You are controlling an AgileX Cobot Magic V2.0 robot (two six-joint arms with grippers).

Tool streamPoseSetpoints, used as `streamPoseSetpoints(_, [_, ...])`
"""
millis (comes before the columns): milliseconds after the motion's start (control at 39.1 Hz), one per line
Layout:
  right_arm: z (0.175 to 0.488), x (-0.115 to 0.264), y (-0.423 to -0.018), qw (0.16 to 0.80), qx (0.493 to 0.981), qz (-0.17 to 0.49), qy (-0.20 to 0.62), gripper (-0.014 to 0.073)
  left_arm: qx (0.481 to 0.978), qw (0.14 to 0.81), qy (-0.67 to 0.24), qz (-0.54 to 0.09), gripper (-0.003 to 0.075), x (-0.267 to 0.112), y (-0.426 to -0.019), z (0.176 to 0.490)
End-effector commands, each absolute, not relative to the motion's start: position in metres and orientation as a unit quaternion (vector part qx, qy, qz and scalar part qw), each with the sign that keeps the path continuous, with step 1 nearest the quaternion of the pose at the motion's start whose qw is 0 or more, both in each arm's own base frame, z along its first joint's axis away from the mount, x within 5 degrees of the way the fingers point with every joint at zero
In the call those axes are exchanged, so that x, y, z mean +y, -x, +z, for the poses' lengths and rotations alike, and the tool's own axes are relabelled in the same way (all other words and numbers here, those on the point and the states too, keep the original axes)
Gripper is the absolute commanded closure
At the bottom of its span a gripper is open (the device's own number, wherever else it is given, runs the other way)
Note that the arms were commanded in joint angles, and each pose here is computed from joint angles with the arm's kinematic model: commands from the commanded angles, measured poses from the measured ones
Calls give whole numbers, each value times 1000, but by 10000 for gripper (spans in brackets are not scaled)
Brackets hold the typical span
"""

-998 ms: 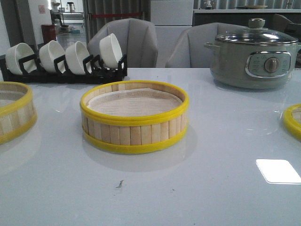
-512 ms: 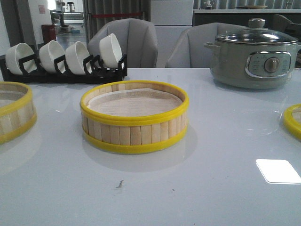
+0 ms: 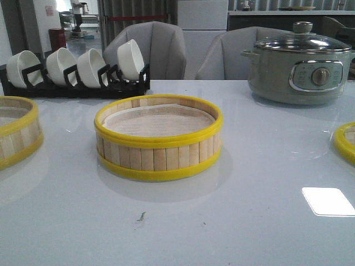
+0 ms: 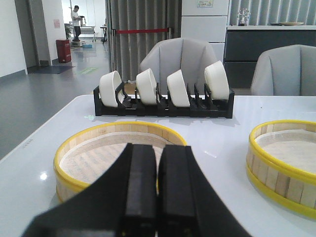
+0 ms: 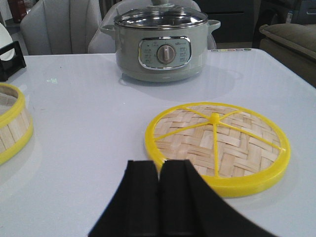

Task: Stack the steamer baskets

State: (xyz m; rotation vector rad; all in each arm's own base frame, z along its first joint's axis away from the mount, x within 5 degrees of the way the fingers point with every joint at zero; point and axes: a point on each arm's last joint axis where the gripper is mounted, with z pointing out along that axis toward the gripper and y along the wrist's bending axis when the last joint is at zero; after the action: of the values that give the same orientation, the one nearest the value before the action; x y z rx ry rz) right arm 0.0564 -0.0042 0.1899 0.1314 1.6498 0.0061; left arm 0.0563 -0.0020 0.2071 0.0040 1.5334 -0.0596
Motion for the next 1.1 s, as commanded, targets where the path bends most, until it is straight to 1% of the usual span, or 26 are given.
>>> streamPoseSetpoints(0, [204, -4, -54, 722, 689, 4, -56, 555, 661, 749, -1, -35, 636, -3, -55, 214])
streamPoseSetpoints(589, [204, -4, -54, 722, 689, 4, -56, 555, 661, 749, -1, -36, 636, -3, -55, 214])
streamPoseSetpoints(666, [204, -4, -54, 722, 689, 4, -56, 555, 658, 748, 36, -78, 636, -3, -55, 215])
streamPoseSetpoints(768, [204, -4, -54, 722, 689, 4, -56, 555, 658, 748, 40, -82, 636, -3, -54, 222])
streamPoseSetpoints(845, [204, -4, -54, 722, 689, 3, -57, 555, 664, 743, 41, -81, 636, -3, -55, 237])
streamPoseSetpoints(922, [204, -4, -54, 722, 689, 3, -57, 555, 692, 718, 35, -66, 636, -2, -61, 258])
streamPoseSetpoints(947, [204, -4, -54, 722, 689, 3, -57, 555, 695, 715, 32, -60, 636, -2, -62, 269])
streamPoseSetpoints(998, [204, -4, -54, 722, 689, 3, -57, 555, 718, 694, 27, -46, 636, -2, -71, 287])
streamPoseSetpoints(1075, [204, -4, -54, 722, 689, 3, -57, 555, 744, 668, 21, -22, 636, 0, -85, 323])
